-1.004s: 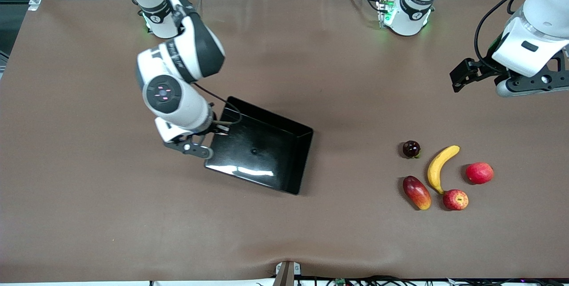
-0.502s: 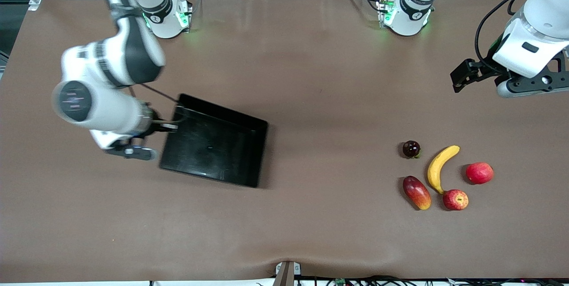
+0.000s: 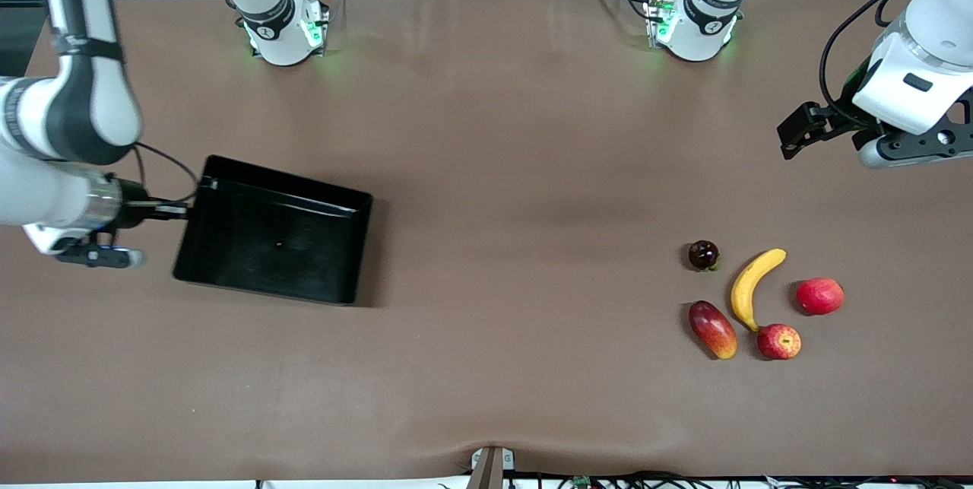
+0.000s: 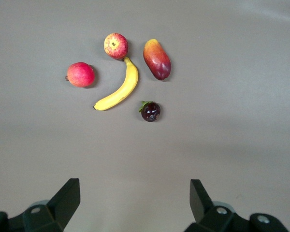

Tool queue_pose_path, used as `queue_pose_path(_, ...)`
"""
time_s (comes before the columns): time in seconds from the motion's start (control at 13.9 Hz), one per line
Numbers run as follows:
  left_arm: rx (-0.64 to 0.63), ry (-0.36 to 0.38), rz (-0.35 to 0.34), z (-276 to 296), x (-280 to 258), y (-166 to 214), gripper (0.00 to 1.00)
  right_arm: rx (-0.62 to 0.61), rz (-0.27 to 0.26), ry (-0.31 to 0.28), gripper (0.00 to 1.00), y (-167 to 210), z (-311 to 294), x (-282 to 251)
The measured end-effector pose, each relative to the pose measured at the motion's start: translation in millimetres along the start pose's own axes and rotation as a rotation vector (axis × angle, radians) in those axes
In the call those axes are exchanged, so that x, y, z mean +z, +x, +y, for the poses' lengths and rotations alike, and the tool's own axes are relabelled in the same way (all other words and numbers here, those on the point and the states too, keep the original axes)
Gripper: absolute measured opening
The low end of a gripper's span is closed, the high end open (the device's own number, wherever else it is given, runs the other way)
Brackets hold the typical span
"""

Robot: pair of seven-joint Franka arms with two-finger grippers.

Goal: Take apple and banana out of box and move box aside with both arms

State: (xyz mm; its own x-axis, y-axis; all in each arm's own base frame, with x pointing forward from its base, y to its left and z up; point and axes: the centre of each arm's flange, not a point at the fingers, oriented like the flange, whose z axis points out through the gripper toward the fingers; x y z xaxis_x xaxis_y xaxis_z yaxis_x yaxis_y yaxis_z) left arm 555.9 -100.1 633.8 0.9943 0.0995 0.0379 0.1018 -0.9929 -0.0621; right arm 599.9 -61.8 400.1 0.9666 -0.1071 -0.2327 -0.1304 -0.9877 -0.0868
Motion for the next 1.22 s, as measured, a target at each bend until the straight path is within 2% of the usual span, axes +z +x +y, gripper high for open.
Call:
queue_pose_path(0.22, -0.001, 0.0, 0.0, -0.4, 0.0, 0.1, 1.0, -0.017, 0.033, 0.003, 0.05, 9.6, 70.6, 26.4)
queue_pose_path(0.5, -0.001, 0.0, 0.0, -0.6, -0.1, 0.2, 1.0, -0.02, 0.048, 0.002, 0.05, 22.8, 150.1, 96.8)
queue_pose_path(0.57, -0.001, 0.0, 0.0, -0.6, -0.1, 0.2, 1.0, -0.013, 0.047, 0.0, 0.05, 23.3, 156.4, 111.7)
queue_pose_path(0.79, -0.003, 0.0, 0.001, -1.0, -0.2, 0.2, 1.0, -0.014, 0.049, -0.006, 0.05, 22.5, 157.8, 113.1)
queue_pose_path(0.93, -0.003, 0.0, 0.001, -1.1, -0.1, 0.3, 1.0, -0.019, 0.053, -0.006, 0.08, 24.6, 155.3, 110.2)
queue_pose_path(1.08, -0.003, 0.0, 0.001, -1.1, -0.2, 0.3, 1.0, -0.033, 0.035, 0.004, 0.25, 29.5, 148.6, 87.6)
queue_pose_path(1.22, -0.003, 0.0, 0.001, -1.1, -0.2, 0.3, 1.0, -0.054, 0.011, 0.016, 0.48, 33.6, 138.7, 42.7)
